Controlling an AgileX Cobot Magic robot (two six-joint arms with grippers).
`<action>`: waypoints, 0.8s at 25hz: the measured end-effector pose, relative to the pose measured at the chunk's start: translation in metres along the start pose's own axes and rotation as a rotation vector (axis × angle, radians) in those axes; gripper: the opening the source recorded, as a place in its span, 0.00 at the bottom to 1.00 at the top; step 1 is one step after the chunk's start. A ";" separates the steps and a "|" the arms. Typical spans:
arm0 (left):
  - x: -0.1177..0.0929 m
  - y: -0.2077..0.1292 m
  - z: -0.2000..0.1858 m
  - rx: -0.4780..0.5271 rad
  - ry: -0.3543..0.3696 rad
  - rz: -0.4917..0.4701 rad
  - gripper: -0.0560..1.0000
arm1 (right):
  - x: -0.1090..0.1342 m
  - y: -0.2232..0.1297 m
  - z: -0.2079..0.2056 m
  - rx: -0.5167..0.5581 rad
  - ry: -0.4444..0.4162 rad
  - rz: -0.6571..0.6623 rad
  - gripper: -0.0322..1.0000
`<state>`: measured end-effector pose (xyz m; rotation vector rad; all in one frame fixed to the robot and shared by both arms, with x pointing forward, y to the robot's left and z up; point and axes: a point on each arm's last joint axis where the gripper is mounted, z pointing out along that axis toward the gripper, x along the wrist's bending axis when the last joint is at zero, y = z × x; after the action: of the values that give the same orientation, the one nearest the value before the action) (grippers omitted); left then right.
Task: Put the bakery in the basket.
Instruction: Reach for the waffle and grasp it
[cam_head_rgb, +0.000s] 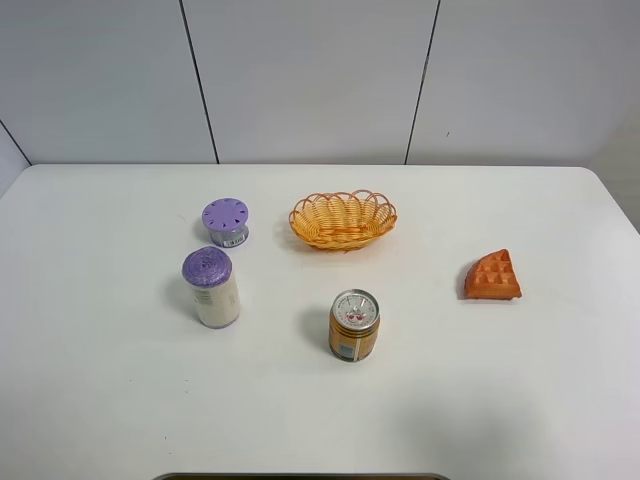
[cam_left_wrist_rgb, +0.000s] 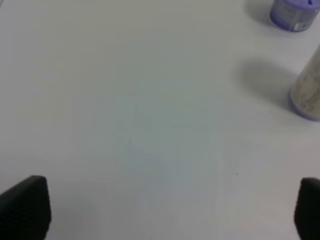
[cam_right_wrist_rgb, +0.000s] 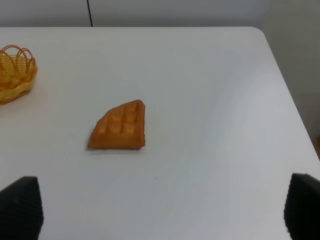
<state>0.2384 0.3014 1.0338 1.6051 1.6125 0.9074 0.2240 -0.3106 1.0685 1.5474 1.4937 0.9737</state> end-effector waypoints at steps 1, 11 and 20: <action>0.000 0.000 0.000 0.000 0.000 0.000 0.99 | 0.000 0.000 0.000 0.000 0.000 0.000 0.96; 0.000 0.000 0.000 0.000 0.000 0.000 0.99 | 0.005 0.036 0.017 0.127 -0.003 -0.008 0.96; 0.000 0.000 0.000 0.000 0.000 0.000 0.99 | 0.023 0.092 0.083 0.413 0.036 0.010 0.96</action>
<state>0.2384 0.3014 1.0338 1.6051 1.6125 0.9074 0.3385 -0.2912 1.1174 1.8298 1.7953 0.7301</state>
